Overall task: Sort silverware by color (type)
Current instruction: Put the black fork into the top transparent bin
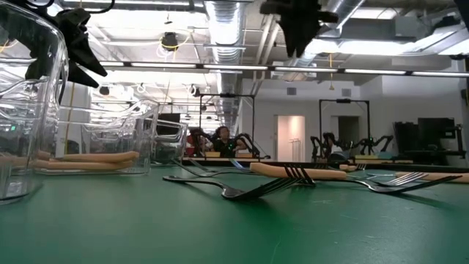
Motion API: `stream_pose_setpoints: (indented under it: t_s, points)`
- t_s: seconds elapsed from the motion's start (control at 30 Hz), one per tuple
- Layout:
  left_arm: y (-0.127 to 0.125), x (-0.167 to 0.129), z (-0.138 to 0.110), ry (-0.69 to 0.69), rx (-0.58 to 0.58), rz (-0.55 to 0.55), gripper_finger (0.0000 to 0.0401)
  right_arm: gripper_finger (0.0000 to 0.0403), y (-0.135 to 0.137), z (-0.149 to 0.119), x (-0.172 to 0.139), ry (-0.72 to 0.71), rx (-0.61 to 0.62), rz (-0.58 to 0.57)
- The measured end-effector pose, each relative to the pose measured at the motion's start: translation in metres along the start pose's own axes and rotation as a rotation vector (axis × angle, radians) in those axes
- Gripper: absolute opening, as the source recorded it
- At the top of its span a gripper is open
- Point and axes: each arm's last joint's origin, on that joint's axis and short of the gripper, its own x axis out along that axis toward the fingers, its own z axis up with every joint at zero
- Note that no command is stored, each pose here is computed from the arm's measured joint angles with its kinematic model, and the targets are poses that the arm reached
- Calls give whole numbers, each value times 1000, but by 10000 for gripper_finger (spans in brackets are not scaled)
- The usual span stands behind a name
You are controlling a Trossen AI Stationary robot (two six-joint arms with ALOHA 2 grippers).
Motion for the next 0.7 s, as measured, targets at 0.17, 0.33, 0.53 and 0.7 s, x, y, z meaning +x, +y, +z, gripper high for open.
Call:
stream_pose_setpoints:
  t_s: [0.17, 0.33, 0.53, 0.7]
  points:
    - [0, 0, 0, -14, -35, 14, 172, 136, 11, -20, 41, 190, -185, -4]
    - [1, 0, 1, -50, -36, 50, 172, 136, 22, -41, 78, 270, -298, -5]
    - [2, 0, 1, -60, -33, 70, 172, 136, 50, -54, 115, 214, -339, 256]
    - [6, 0, -1, -52, -31, 125, 172, 136, 72, -63, 124, 83, -457, 407]
